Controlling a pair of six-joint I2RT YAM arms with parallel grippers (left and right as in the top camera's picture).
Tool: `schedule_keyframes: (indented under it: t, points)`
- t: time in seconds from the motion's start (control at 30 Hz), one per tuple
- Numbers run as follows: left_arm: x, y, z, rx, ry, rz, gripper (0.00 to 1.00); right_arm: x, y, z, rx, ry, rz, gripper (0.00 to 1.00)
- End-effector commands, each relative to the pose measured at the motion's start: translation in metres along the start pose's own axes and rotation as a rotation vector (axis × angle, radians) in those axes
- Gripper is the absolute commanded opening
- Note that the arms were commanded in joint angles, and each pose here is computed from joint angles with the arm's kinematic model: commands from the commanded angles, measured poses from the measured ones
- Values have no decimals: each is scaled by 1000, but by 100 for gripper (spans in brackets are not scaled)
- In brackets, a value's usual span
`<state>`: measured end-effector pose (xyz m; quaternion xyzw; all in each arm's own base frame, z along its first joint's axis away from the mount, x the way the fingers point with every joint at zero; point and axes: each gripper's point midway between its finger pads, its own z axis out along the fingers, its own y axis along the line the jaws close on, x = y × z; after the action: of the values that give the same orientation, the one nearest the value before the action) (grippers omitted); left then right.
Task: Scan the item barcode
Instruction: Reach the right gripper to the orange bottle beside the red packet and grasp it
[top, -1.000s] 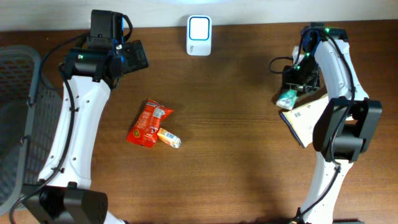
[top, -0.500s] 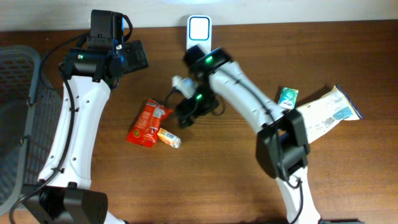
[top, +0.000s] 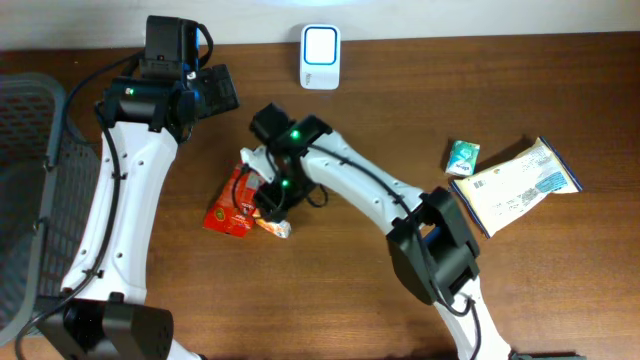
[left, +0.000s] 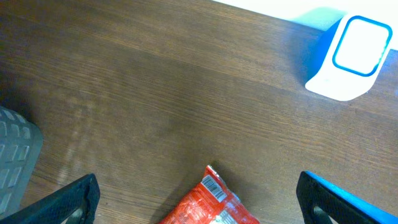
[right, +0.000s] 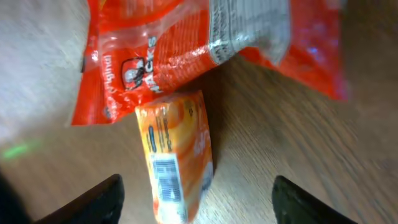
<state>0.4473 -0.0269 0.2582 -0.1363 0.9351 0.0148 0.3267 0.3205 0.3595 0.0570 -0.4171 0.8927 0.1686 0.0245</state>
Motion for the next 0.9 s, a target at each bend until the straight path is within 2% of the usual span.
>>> schedule_keyframes:
  t: [0.0, 0.03, 0.13, 0.2, 0.33, 0.43, 0.53, 0.57, 0.63, 0.7, 0.77, 0.8, 0.87]
  points:
    - [-4, -2, -1, 12, -12, -3, 99, 10, 0, 18, 52, 34, 23, 69]
    - [-2, -5, -1, 32, -2, -2, 99, 14, -2, 23, 52, 39, 38, 67]
    - [-17, 13, -4, -36, -56, 26, 99, 16, -4, 26, 53, 41, 50, 62]
    - [-31, 35, -8, -59, -82, -6, 99, 15, -4, 26, 57, 38, 50, 49]
    - [-44, 84, -18, -124, -108, -92, 99, 13, -7, 26, 69, 31, 54, 37]
    - [-44, 89, -18, -137, -102, -38, 99, 13, -8, 26, 72, 30, 65, 27]
    - [-47, 92, -19, -153, -113, -40, 99, 12, -16, 21, 88, 21, 95, 11]
    - [-46, 92, -19, -153, -112, -39, 99, 12, -28, 13, 139, 16, 136, 8]
    - [-46, 92, -19, -153, -112, -39, 99, 16, -69, -22, 335, -16, 258, 8]
    - [-46, 92, -19, -153, -112, -39, 99, 30, -116, -72, 624, -61, 404, 8]
    - [-46, 92, -19, -153, -112, -39, 99, 47, -141, -101, 833, -66, 490, 8]
    - [-46, 92, -19, -153, -112, -39, 99, 55, -147, -104, 891, -54, 520, 9]
    - [-46, 92, -19, -153, -112, -39, 99, 60, -148, -91, 890, -42, 558, 9]
